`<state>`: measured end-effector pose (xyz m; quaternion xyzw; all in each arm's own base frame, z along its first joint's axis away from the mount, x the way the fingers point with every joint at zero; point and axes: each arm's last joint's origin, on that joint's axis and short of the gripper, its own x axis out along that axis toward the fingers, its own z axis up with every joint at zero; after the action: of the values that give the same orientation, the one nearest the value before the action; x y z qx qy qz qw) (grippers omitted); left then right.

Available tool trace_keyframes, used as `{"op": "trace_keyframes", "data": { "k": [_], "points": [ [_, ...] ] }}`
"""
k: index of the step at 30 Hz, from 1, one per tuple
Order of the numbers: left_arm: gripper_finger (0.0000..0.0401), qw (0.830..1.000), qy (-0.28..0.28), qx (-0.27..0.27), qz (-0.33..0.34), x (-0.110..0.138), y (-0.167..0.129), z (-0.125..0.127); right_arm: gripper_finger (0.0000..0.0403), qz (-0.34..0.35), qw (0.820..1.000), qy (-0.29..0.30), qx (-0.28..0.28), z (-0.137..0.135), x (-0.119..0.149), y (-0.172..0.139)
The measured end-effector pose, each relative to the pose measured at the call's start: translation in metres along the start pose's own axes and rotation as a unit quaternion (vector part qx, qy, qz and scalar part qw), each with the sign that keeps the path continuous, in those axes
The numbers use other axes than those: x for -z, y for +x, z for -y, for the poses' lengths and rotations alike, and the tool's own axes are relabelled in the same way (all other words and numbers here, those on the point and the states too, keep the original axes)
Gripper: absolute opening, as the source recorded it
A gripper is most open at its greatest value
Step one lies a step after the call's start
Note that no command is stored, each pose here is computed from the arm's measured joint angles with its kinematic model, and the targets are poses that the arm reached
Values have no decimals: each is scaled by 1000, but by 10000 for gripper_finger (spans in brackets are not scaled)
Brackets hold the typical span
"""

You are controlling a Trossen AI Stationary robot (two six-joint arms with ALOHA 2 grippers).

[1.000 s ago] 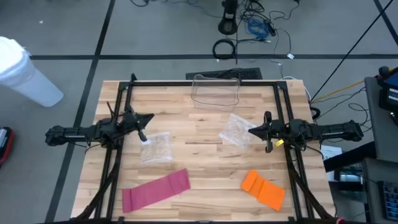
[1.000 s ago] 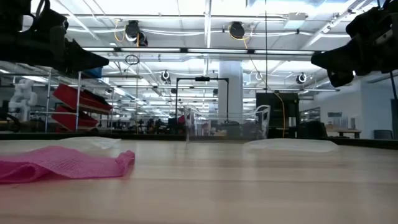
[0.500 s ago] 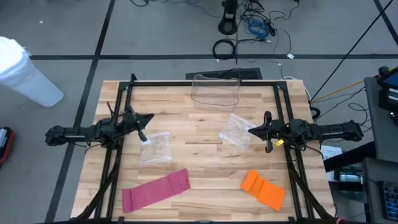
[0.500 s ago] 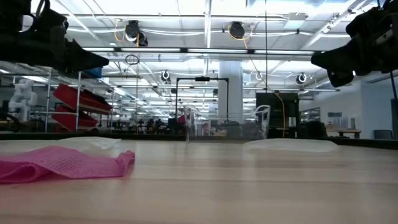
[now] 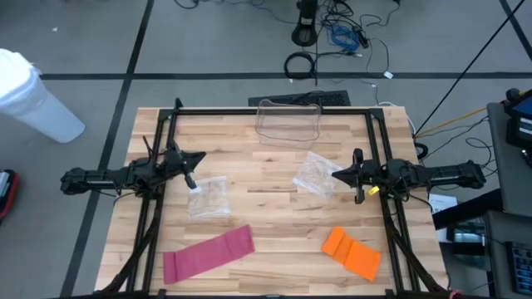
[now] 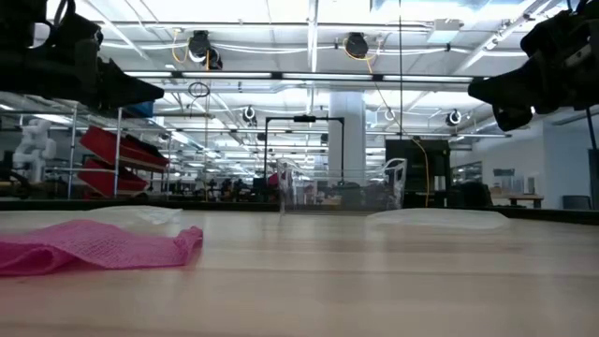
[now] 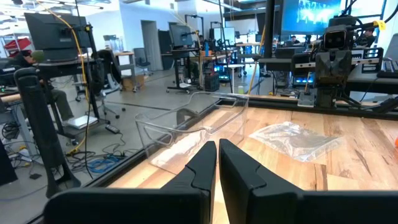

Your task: Roll bandage

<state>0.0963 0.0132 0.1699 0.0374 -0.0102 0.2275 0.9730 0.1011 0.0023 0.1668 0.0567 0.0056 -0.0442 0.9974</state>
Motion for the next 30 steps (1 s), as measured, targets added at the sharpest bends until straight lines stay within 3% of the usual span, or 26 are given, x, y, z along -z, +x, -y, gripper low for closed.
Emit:
{"op": "trace_keyframes", "data": {
  "k": [19, 26, 30],
  "points": [
    [26, 1000, -2, 2, 3, -1, 0, 0, 0, 13, 1000, 8, 0, 0, -2, 0],
    [26, 983, -177, 34, 17, -4, 0, 1, 0, 25, 992, 119, -17, -1, -6, 0],
    [26, 981, -191, 34, 18, -4, 0, 1, 0, 16, 983, 182, -6, -1, -3, 0]
  ]
}}
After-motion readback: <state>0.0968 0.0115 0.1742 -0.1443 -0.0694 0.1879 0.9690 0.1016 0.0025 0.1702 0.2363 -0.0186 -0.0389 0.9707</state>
